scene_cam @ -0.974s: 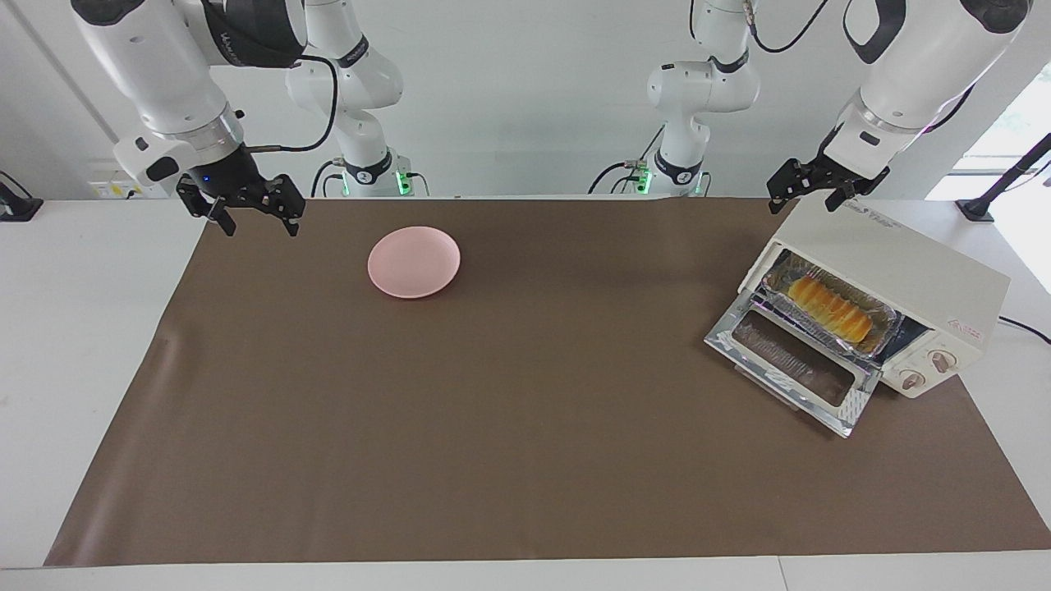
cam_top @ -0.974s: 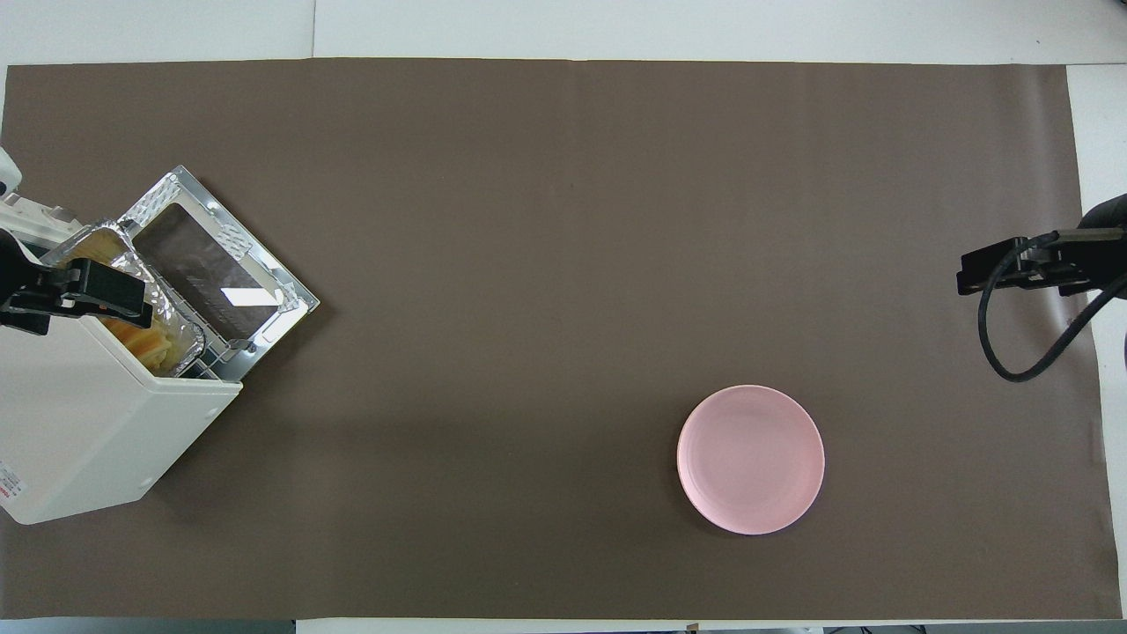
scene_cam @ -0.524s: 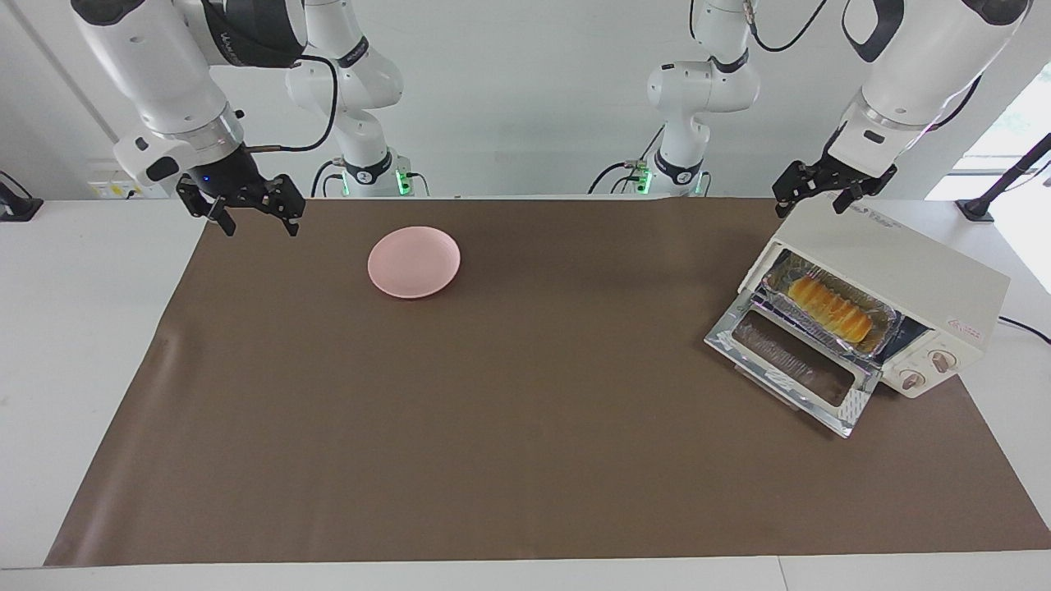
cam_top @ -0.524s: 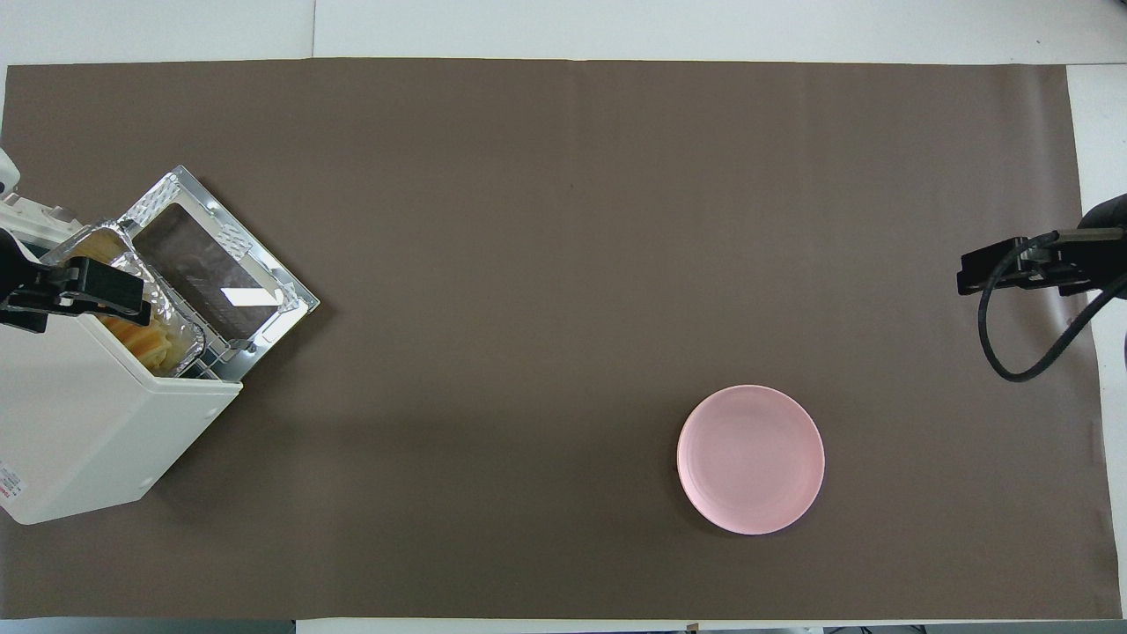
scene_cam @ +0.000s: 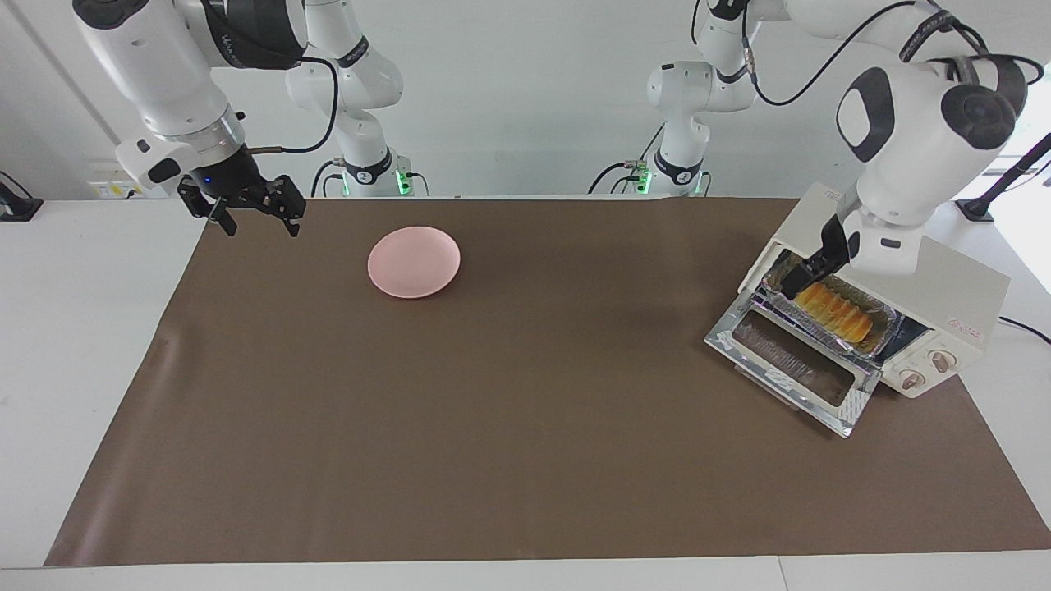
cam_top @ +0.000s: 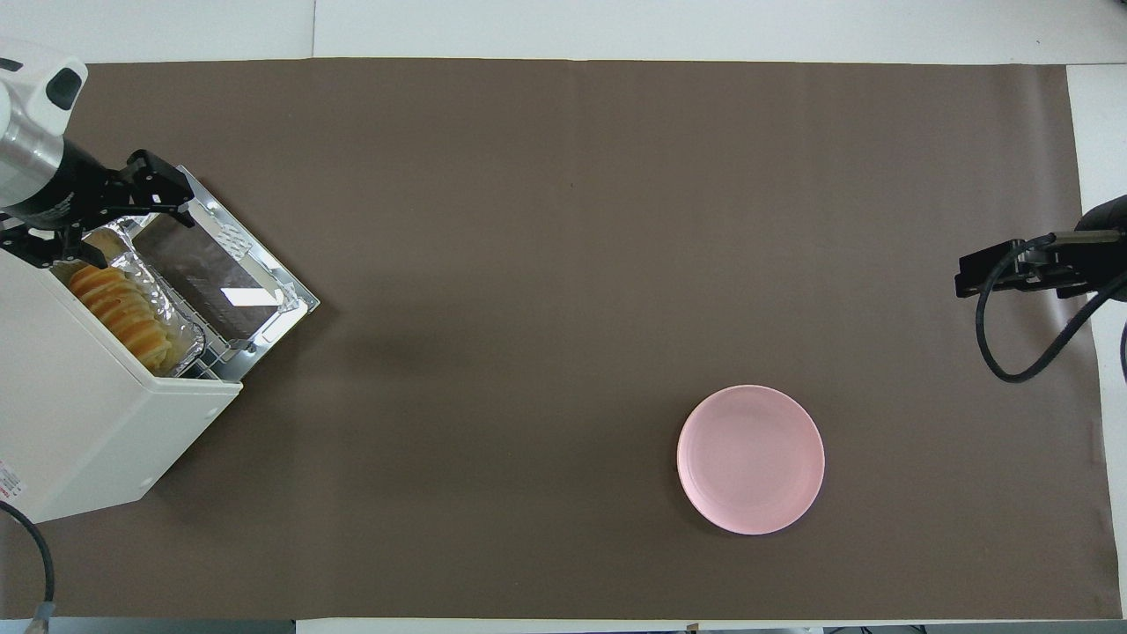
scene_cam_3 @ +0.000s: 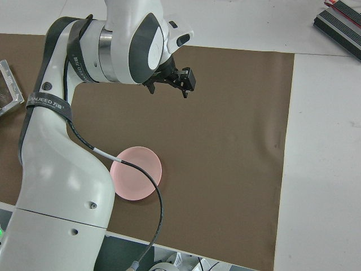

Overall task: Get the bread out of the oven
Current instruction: 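Grasp the foil tray in the oven and pull it out with the left gripper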

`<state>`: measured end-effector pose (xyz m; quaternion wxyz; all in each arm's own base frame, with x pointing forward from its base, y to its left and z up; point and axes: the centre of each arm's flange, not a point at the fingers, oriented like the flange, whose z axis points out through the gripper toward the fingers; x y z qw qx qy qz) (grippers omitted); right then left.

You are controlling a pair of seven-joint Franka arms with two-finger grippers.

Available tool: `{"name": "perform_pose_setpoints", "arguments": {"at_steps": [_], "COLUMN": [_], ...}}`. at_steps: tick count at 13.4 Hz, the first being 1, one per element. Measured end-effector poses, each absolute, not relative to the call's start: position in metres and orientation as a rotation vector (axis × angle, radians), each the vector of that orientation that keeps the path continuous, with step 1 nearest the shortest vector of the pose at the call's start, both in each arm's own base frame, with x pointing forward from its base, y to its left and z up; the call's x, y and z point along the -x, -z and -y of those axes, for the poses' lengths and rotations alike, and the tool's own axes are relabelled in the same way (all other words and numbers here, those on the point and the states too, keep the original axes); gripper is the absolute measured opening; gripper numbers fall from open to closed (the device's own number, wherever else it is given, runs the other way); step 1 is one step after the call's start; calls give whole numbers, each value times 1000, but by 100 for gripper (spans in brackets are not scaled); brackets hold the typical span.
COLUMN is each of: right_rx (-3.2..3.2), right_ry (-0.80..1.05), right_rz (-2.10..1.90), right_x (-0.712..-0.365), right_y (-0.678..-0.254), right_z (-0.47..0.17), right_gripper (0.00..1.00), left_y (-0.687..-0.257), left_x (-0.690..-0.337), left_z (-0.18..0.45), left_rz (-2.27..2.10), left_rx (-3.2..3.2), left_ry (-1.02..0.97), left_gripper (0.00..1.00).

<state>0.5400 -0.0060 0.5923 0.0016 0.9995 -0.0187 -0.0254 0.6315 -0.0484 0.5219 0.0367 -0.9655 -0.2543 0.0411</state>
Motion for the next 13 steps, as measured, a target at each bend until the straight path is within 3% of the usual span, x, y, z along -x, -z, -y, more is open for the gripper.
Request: {"name": "perform_pose_setpoints", "arguments": {"at_steps": [3,9,12,13], "right_rx": [-3137,-3137,-3137,-3137], "right_ry": [92,87,89,93], "right_rz": [58,56,54,53], "right_x": [-539,-536,-536,-536], "right_y": [-589,-591,-590,-589], "right_z": [6,5,4,4], "right_gripper": [100,100,100,100], "left_y": [-478,-395,-381,-382], "left_x": [-648,-628,-618,-615], "left_z": [24,3,-4,-4], "left_rz": [945,1036,1048,1048], "left_rx": [2856,2798,2792,2791], "left_ry": [-88,-59,-67,-69], "left_gripper": [100,100,89,75]}}
